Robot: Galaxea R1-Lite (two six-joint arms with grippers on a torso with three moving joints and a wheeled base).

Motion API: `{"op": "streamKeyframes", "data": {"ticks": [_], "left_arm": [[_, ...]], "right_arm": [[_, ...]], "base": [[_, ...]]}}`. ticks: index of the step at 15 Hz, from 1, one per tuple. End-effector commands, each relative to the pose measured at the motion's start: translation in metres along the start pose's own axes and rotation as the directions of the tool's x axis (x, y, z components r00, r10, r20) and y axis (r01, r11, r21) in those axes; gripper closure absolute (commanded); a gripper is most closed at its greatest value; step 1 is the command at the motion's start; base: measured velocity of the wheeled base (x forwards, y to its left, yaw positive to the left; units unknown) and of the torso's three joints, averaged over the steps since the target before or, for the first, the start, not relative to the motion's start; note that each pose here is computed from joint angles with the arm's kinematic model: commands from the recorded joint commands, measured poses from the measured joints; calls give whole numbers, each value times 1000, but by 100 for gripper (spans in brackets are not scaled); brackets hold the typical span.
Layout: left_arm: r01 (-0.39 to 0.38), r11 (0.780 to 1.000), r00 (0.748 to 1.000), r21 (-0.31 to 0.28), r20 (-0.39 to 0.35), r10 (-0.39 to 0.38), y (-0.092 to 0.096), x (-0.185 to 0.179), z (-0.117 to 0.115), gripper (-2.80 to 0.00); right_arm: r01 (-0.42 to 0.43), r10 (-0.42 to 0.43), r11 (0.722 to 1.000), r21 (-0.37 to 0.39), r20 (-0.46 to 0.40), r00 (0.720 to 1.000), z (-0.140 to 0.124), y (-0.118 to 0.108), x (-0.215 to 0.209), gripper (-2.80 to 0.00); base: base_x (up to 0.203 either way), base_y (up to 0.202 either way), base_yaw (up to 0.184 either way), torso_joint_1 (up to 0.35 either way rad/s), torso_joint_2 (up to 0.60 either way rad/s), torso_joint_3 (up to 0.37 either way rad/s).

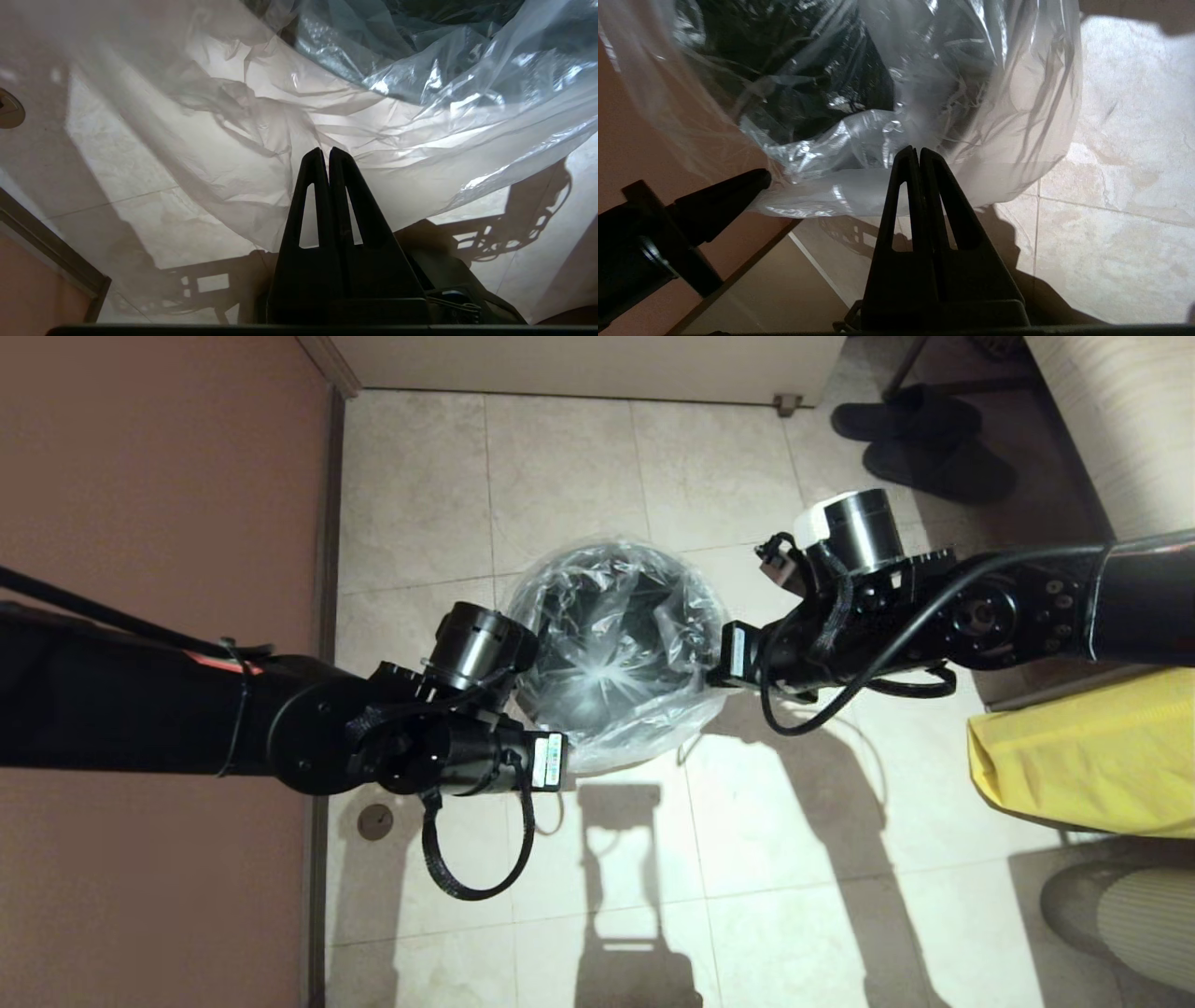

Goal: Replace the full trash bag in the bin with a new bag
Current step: Put the new garbage bag on the trash can

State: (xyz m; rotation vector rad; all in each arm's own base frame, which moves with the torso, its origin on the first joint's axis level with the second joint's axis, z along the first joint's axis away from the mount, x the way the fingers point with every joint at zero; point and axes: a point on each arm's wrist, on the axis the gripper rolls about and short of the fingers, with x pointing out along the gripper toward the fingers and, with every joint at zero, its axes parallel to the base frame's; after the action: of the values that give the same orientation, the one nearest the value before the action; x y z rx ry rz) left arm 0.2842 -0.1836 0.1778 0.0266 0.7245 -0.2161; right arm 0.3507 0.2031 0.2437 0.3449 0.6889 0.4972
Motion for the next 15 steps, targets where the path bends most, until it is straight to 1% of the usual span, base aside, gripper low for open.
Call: {"op": "streamKeyframes", "data": {"ticks": [1,3,6,10,12,15], "left_arm": [[-6,1000,1000,0,-9,6,1,1,-2,0],[-8,1000,1000,-1,-11,8,2,1,-3,0],[-12,1000,1000,-5,-17,12,3,0,-6,0],[-22,1000,999,-9,-30,21,6,5,-11,0],[-22,1000,1000,-17,-12,22,8,8,-11,0],[-40,999,999,-35,-5,39,16,12,-7,0]], "right_arm": [[17,-17,1000,7,-40,999,-6,-3,7,0],[34,-33,999,10,-73,997,-9,-4,7,0],[44,-42,999,13,-91,995,-13,-6,7,0],[67,-64,998,12,-148,987,-28,-12,18,0],[70,-67,998,11,-153,986,-30,-13,27,0],[49,-48,999,10,-113,992,-25,-13,35,0]], "base": [[0,0,0,0,0,0],[0,0,0,0,0,0],[0,0,0,0,0,0],[0,0,0,0,0,0],[0,0,0,0,0,0],[0,0,0,0,0,0]]}}
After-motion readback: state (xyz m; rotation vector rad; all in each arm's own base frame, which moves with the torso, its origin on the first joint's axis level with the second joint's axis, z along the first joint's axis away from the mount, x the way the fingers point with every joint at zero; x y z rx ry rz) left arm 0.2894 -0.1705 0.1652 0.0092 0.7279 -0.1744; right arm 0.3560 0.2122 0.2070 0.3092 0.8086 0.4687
